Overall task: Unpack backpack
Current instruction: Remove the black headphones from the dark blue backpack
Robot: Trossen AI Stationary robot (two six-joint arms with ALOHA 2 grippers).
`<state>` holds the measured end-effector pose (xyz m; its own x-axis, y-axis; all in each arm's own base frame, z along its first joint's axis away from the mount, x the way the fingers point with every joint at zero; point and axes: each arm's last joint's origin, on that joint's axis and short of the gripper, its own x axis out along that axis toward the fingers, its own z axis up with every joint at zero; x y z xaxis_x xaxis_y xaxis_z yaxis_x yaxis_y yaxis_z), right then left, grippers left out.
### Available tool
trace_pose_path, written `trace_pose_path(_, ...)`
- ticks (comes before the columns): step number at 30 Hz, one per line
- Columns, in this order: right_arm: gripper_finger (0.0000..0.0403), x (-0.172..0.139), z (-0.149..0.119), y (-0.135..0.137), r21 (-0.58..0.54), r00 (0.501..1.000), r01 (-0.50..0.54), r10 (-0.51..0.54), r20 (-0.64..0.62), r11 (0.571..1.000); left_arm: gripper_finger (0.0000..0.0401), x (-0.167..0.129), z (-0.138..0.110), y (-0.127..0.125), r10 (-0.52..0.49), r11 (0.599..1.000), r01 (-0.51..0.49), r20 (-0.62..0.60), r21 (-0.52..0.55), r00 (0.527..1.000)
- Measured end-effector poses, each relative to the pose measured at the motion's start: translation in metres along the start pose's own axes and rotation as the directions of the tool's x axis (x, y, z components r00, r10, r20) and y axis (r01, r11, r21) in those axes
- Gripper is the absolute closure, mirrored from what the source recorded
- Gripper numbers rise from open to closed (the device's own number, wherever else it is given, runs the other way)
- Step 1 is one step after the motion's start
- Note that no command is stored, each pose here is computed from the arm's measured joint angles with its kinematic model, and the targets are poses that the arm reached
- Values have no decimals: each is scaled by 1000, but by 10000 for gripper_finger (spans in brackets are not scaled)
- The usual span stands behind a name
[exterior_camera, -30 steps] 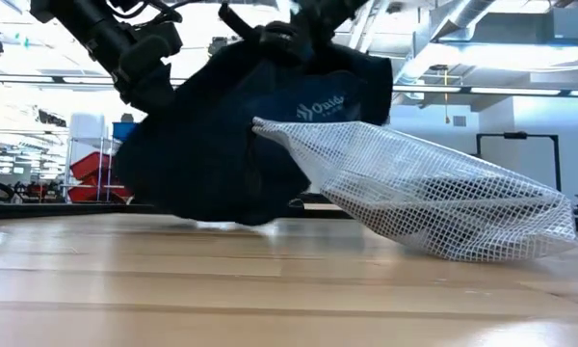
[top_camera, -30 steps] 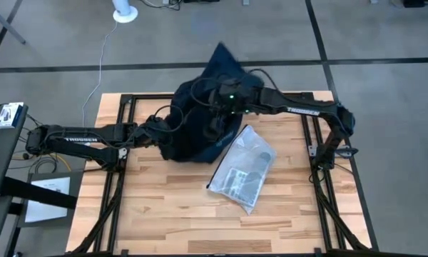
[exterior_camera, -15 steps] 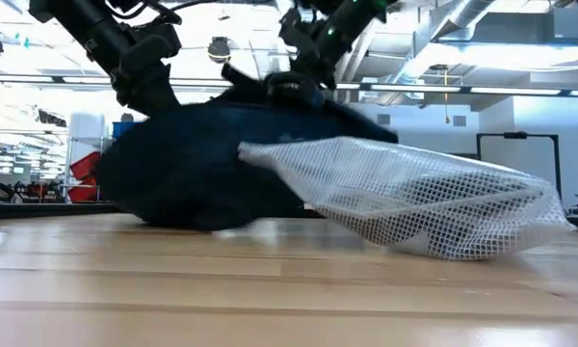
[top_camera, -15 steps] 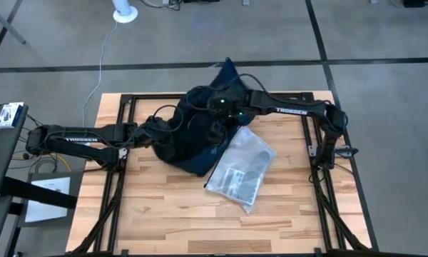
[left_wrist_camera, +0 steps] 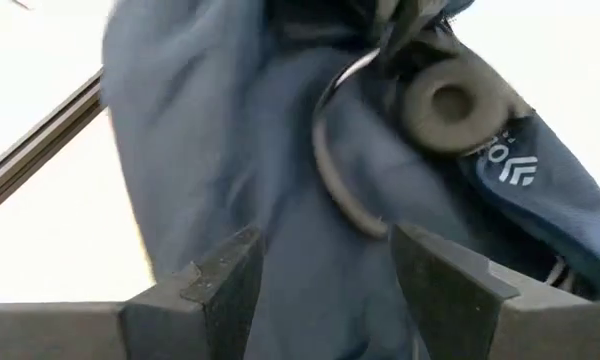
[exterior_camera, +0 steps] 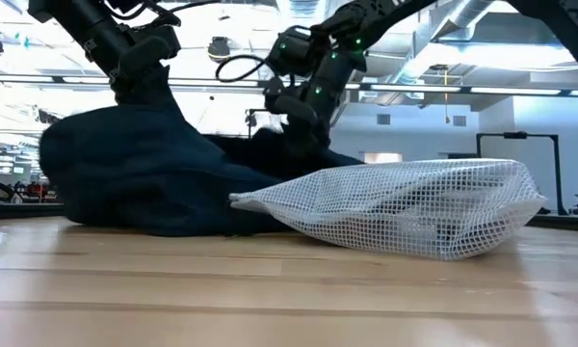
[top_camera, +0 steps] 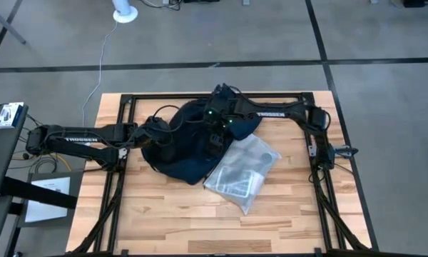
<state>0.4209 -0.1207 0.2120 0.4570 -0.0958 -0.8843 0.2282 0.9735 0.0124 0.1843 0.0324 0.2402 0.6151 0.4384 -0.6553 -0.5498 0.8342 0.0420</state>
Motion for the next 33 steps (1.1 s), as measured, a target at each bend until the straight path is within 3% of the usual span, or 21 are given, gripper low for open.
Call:
trace_pose_path(3, 392, 4, -1, 3, -24, 1000, -4, 4, -8, 1000, 194, 0, 0, 0, 0, 1000, 0, -1, 0, 1000)
trace_pose_path(10, 396, -8, 3, 8, -3, 1000, -1, 1, 29, 1000, 194, 0, -1, 0, 4, 1000, -4, -12, 4, 1000)
trace_pose_path(15, 356, -4, 4, 3, 95, 999, 1, -4, 34, 995, 194, 0, -1, 0, 3, 1000, -3, -11, 1, 1000)
trace_pose_path(20, 292, 21, 7, 0, 96, 997, 4, -11, 73, 995, 194, 0, -1, 0, 3, 1000, -3, -11, -4, 1000)
trace_pose_path(26, 263, 54, -6, -5, 128, 1000, 12, -9, -20, 992, 194, 0, -2, 1, 6, 1000, -7, -21, -14, 1000)
trace_pose_path(30, 292, 56, -8, -8, 149, 999, 21, -15, -39, 989, 194, 0, -3, 1, 9, 1000, -9, -29, -15, 1000)
trace_pose_path(33, 358, 55, -7, -10, 152, 999, 25, -20, -36, 988, 194, 0, -3, 1, 9, 1000, -10, -30, -16, 1000)
